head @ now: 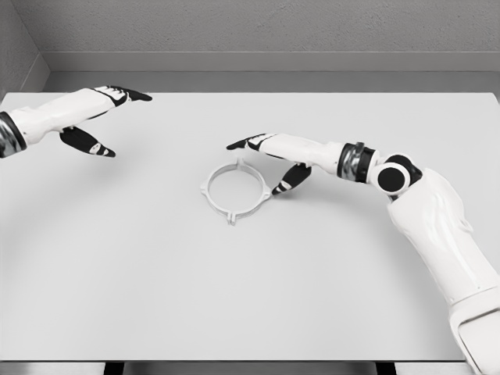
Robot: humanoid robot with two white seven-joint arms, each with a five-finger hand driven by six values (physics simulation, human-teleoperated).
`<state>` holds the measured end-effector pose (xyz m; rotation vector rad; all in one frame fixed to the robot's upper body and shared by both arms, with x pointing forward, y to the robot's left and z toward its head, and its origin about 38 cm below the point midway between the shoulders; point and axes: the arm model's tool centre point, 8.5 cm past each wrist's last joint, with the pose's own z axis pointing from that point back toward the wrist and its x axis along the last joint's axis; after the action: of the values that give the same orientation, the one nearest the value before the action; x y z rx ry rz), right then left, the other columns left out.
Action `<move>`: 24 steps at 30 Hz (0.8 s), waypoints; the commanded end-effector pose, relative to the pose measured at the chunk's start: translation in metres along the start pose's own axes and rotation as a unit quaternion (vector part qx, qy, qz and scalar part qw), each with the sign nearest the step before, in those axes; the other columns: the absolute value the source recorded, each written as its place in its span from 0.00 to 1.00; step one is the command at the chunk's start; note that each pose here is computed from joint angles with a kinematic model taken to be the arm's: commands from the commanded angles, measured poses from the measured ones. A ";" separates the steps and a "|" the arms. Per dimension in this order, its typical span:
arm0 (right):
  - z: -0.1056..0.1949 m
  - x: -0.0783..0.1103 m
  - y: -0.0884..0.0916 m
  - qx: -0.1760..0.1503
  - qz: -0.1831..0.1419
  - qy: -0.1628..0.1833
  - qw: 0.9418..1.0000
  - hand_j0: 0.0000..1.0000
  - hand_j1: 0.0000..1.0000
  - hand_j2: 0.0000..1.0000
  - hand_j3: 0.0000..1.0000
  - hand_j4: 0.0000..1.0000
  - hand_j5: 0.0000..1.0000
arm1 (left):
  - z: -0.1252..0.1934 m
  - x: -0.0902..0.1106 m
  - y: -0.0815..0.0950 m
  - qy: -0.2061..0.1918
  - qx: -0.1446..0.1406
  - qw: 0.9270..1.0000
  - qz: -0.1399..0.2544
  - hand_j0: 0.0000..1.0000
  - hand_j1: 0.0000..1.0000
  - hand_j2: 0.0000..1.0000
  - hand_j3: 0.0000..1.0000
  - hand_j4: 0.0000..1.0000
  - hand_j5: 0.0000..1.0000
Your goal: Assemble PVC drainage pipe clamps
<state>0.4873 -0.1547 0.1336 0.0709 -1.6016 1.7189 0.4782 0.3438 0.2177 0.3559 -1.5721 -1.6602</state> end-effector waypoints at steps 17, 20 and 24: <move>-0.001 -0.005 0.003 0.003 -0.011 0.005 1.000 1.00 1.00 1.00 1.00 1.00 1.00 | 0.004 -0.002 0.006 0.003 0.013 1.000 0.004 1.00 1.00 1.00 1.00 1.00 1.00; -0.001 -0.004 0.002 0.002 -0.010 0.005 1.000 1.00 1.00 1.00 1.00 1.00 1.00 | 0.004 -0.003 0.006 0.004 0.013 1.000 0.005 1.00 1.00 1.00 1.00 1.00 1.00; -0.002 -0.004 0.002 0.002 -0.009 0.004 1.000 1.00 1.00 1.00 1.00 1.00 1.00 | 0.005 -0.003 0.006 0.004 0.013 1.000 0.005 1.00 1.00 1.00 1.00 1.00 1.00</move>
<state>0.4896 -0.1549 0.1290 0.0764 -1.5811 1.7154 0.4789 0.3491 0.2221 0.3691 -1.5832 -1.6387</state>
